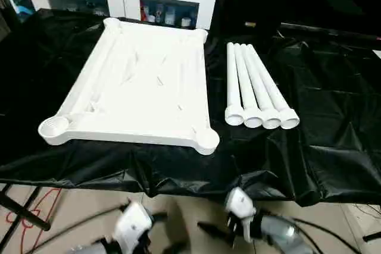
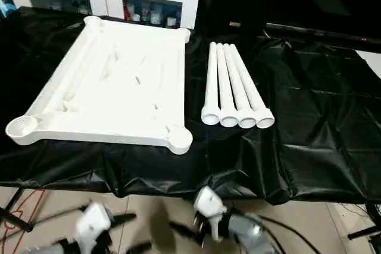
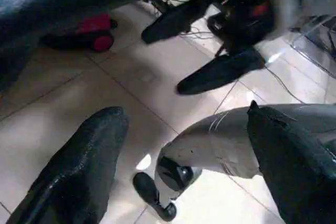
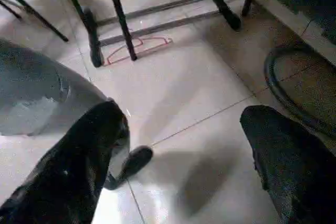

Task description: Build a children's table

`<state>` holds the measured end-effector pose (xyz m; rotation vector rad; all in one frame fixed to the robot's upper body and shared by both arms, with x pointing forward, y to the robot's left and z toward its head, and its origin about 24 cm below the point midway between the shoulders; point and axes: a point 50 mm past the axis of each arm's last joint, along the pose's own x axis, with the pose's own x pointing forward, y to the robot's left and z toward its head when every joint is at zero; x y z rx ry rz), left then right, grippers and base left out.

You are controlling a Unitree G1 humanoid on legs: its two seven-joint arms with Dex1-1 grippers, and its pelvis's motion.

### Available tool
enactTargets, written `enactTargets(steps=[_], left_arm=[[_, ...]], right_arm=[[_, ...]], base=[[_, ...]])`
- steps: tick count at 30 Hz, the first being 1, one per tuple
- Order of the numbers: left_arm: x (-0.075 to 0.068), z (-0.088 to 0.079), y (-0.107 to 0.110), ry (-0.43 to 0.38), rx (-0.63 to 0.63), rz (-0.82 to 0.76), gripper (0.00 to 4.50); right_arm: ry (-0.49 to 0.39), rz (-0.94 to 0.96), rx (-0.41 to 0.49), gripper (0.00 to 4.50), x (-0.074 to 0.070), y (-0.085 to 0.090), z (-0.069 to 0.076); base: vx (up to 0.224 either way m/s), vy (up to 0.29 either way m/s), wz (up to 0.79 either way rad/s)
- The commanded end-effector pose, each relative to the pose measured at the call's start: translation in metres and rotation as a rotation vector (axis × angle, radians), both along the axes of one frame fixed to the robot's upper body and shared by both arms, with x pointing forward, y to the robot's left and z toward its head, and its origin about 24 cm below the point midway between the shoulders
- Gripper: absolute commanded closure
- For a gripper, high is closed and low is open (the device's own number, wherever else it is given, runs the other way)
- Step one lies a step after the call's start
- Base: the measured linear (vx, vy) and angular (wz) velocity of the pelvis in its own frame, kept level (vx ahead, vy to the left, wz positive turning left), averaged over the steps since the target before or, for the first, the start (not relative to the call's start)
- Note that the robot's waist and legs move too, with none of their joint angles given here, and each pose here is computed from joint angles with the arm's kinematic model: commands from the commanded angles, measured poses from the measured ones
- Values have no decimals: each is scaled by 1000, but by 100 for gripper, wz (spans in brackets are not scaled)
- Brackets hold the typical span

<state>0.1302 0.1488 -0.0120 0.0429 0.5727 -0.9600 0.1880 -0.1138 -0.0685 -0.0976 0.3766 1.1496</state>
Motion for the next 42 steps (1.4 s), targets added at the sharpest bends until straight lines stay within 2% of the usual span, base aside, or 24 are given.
enactTargets(steps=[1,3,5,9,10,11,12,13,20,22,23,24,26,31,35,38,42], left_arm=[[-1,4,-3,-4,-2,-38,40],[-2,4,-4,-1,-1,-50,40],[-5,4,-2,4,8,-71,40],[-7,4,-1,3,15,-75,40],[-8,4,0,3,19,-74,40],[-8,4,0,3,20,-74,40],[-10,4,1,4,23,-72,40],[-11,4,1,6,24,-72,40],[-18,7,5,8,28,-55,40],[-20,10,7,10,24,-51,40],[-22,13,9,4,29,-49,40],[-22,13,9,3,30,-49,40],[-24,19,15,-4,40,-42,40],[-27,26,23,-13,66,-17,40],[-19,39,38,-57,95,32,40],[-6,59,47,-113,68,67,40],[6,85,51,-170,29,64,40]], right_arm=[[-96,107,107,46,15,25,46],[-112,142,119,46,16,33,55],[-144,269,121,46,15,53,72],[-151,322,139,46,11,62,78],[-144,364,158,46,6,69,88],[-143,368,160,46,5,70,89],[-138,402,171,46,1,75,98],[-138,407,171,46,1,76,101],[-71,316,233,46,11,67,113],[-64,307,258,46,12,65,121],[-53,296,290,46,14,63,130],[-52,295,295,46,14,63,131],[-36,287,354,46,20,58,148],[-23,287,343,46,22,51,152],[1,227,412,46,31,45,166],[4,138,479,46,45,39,180],[-5,78,493,46,53,32,185]], base=[[0,0,0],[0,0,0],[0,0,0],[0,0,0],[0,0,0],[0,0,0],[0,0,0],[0,0,0],[0,0,0],[0,0,0],[0,0,0],[0,0,0],[0,0,0],[0,0,0],[0,0,0],[0,0,0],[0,0,0]])
